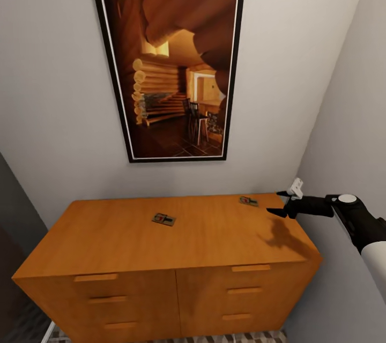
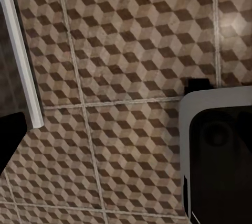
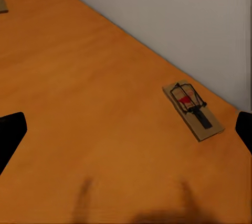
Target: Take the four mousetraps from the cabinet in the bathroom and place them on the bathroom floor. Make sure all four end up on the same floor surface, and ensure that at least two of them are either under or directly next to the same bathroom sink.
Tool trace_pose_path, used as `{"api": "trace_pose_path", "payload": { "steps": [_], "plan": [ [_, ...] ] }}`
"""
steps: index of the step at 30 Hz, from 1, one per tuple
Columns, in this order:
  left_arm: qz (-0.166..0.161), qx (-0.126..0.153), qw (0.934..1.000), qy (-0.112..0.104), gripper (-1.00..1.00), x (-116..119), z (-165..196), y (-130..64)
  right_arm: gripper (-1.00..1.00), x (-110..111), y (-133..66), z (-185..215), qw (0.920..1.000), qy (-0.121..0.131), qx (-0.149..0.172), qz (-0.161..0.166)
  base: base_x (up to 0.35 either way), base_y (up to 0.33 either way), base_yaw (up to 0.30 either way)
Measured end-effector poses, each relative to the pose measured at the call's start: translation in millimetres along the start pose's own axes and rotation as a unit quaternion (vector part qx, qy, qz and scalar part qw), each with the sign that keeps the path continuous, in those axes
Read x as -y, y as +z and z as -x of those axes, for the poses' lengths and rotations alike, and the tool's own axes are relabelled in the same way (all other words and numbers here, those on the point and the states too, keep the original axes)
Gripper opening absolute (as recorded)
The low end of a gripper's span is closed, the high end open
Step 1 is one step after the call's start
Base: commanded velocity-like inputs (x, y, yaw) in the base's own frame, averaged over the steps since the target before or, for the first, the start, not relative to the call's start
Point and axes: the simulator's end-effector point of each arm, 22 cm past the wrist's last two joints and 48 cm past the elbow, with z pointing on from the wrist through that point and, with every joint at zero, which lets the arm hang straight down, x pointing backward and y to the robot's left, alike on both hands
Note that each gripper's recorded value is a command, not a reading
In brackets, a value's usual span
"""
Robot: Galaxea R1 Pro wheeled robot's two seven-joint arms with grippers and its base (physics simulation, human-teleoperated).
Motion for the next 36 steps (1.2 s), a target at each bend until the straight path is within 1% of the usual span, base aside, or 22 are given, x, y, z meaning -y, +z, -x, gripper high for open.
{"api": "trace_pose_path", "payload": {
  "steps": [2,4,9,14,18,22,26,36],
  "plan": [
    [0.0,-0.002,1.0,0.0,1.0,0,-1,0.0,1.0,0,0.2,0,1.0,0.0,0.0,0.0,0.115,0.0,0.0],
    [0.0,-0.011,0.9999,0.002,1.0,0,-5,0.0,1.0,0,0.3,0,1.0,0.0,0.0,0.0,0.061,0.0,0.0],
    [-0.002,-0.053,0.9985,0.009,1.0,2,-24,-1.4,1.0,-1,0.9,0,1.0,0.0,0.0,0.001,0.021,0.0,0.0],
    [-0.006,-0.079,0.9968,0.014,1.0,8,-50,-3.8,1.0,-1,1.1,0,1.0,0.0,0.0,0.001,0.004,0.0,0.0],
    [-0.008,-0.091,0.9956,0.017,1.0,10,-69,-5.5,1.0,-1,1.2,1,1.0,0.0,0.001,0.001,0.0,0.0,0.0],
    [-0.009,-0.098,0.9949,0.019,1.0,12,-79,-6.7,1.0,-2,1.3,2,1.0,-0.007,0.004,0.004,0.0,0.0,0.0],
    [-0.009,-0.1,0.9948,0.019,1.0,12,-82,-7.0,1.0,-2,0.8,2,0.9999,-0.009,0.005,0.005,0.0,0.0,0.0],
    [-0.01,-0.101,0.9947,0.02,1.0,12,-84,-7.2,1.0,-3,1.5,-1,1.0,-0.005,0.004,0.005,0.0,0.0,0.0]
  ]
}}
